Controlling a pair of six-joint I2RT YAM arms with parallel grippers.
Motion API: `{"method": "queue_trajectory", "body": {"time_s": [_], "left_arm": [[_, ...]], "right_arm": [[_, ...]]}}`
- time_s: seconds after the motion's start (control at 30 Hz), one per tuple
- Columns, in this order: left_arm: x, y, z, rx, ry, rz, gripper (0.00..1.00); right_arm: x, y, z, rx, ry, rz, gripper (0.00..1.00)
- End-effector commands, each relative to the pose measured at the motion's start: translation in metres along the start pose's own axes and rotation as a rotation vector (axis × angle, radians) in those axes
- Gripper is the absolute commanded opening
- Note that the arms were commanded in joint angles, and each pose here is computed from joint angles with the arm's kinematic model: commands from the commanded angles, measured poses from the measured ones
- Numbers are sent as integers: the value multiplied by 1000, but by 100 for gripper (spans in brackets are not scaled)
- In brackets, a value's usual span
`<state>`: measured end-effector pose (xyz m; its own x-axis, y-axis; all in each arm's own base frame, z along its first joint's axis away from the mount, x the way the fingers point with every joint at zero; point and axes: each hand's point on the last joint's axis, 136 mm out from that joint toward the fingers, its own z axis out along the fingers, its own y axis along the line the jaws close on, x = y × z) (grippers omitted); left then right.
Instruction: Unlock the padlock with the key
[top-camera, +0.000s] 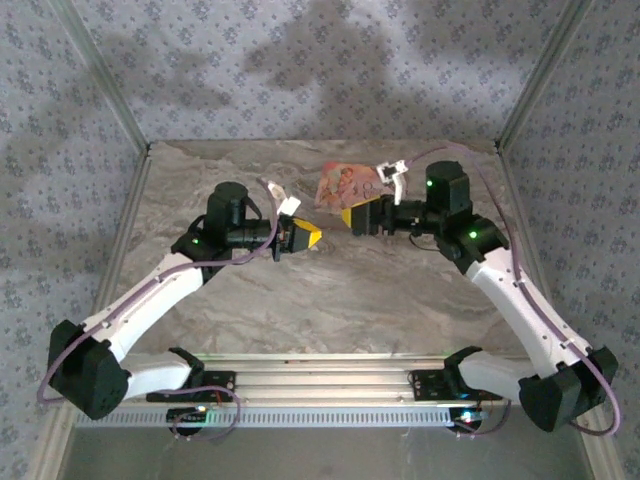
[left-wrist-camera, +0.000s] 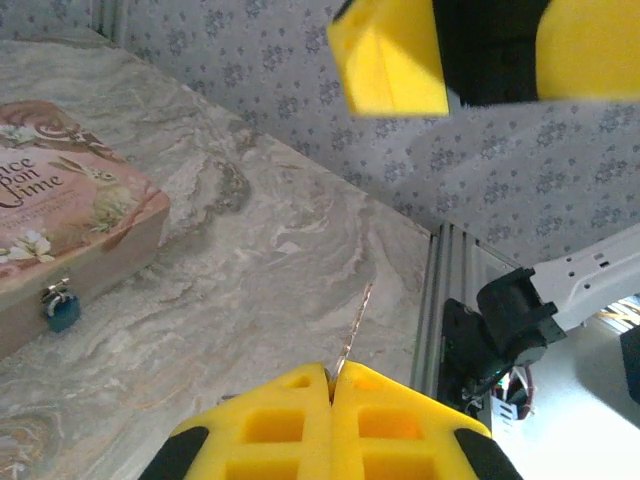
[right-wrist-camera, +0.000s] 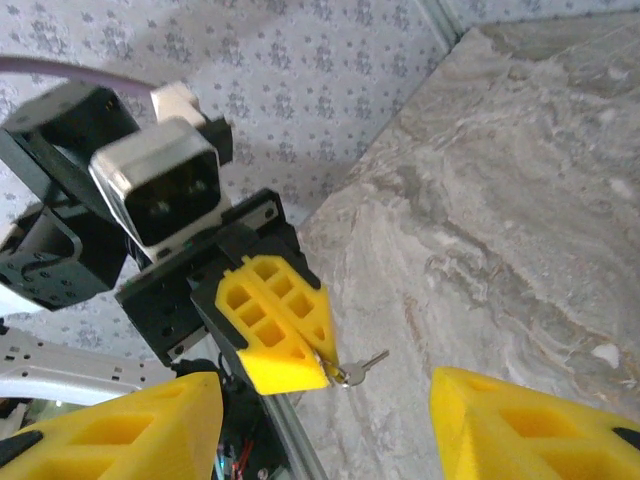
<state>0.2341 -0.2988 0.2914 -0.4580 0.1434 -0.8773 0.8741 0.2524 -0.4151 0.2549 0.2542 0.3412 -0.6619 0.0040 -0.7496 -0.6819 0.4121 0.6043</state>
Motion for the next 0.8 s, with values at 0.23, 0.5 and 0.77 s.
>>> {"method": "queue_trajectory", "body": {"time_s": [0.23,0.5,0.77], "left_arm": [[-17,-12,-10,-36,-74,75,0],[-14,4,-16,-281,-99,221,0],[-15,19,-19,-484,-108,368,0]], "right_arm": [[8,-6,33,25,26,53,54],[7,-17,46,90,-3,236,48],[13,-36,61,166,-41,533,45]]}}
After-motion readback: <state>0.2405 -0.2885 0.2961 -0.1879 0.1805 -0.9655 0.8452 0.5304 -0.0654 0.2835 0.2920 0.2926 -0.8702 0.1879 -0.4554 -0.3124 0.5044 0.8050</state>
